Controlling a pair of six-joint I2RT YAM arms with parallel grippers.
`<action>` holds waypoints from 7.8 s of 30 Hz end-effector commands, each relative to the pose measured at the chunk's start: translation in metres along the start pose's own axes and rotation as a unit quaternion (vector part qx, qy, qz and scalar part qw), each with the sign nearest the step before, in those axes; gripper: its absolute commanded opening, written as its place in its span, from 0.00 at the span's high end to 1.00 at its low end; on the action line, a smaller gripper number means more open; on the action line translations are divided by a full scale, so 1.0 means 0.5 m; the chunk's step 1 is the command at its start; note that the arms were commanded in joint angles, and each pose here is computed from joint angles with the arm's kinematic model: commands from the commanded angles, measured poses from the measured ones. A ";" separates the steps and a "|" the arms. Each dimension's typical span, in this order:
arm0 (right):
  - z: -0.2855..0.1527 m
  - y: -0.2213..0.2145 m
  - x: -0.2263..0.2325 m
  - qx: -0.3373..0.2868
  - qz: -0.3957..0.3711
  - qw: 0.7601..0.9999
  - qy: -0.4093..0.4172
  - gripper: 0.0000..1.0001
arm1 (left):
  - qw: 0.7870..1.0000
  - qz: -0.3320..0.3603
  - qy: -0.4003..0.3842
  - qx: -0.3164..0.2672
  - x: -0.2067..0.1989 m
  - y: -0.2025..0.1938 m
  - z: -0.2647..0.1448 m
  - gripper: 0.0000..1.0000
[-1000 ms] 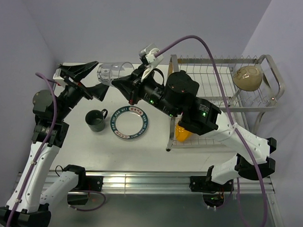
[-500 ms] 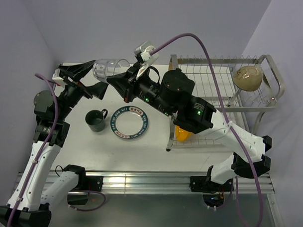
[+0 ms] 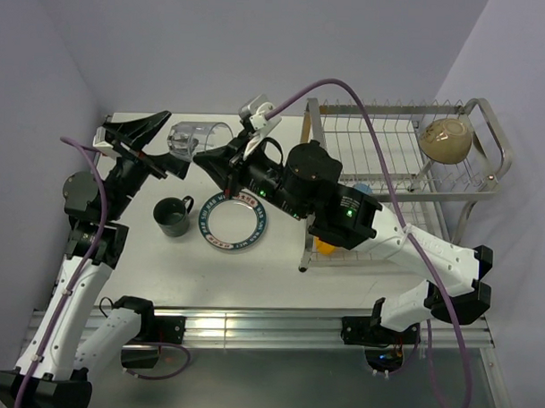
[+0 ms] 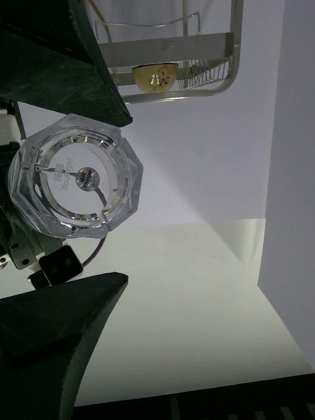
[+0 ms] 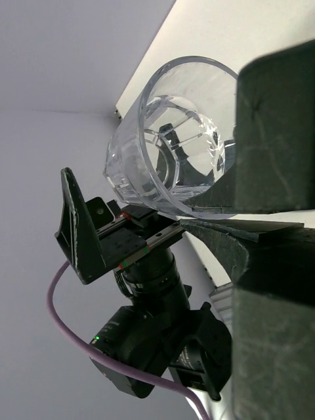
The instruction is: Load the mixed dishes into the dish rack
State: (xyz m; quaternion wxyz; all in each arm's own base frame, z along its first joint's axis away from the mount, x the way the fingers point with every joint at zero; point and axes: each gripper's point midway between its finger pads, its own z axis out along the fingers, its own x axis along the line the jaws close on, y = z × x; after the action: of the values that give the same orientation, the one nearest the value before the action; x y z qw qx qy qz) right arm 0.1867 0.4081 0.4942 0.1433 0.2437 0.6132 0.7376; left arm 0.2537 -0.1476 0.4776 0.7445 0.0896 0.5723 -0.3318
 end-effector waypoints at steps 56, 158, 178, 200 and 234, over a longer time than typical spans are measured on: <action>0.047 0.005 -0.053 -0.047 -0.034 0.993 -0.104 1.00 | 0.990 -0.109 -0.061 0.061 -0.122 -0.053 0.002 0.89; -0.558 0.351 -0.117 -0.140 0.165 0.974 -0.065 0.00 | 0.829 0.509 0.159 0.168 0.778 -0.182 0.358 1.00; -0.554 0.343 -0.122 -0.136 0.156 0.976 -0.073 0.00 | 0.793 0.552 0.205 0.157 0.827 -0.166 0.380 0.90; -0.544 0.337 -0.113 -0.132 0.156 0.977 -0.064 0.00 | 0.792 0.551 0.220 0.141 0.812 -0.158 0.350 0.01; -0.544 0.315 -0.120 -0.122 0.147 0.979 -0.072 0.00 | 0.831 0.518 0.195 0.057 0.642 -0.069 0.236 0.01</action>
State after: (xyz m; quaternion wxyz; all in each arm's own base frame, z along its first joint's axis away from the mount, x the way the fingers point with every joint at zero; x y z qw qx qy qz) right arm 0.1051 0.1217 0.6008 0.1011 0.3651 0.4690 0.7978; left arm 0.3619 -0.3878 0.1812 0.6298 0.5408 0.5516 0.0819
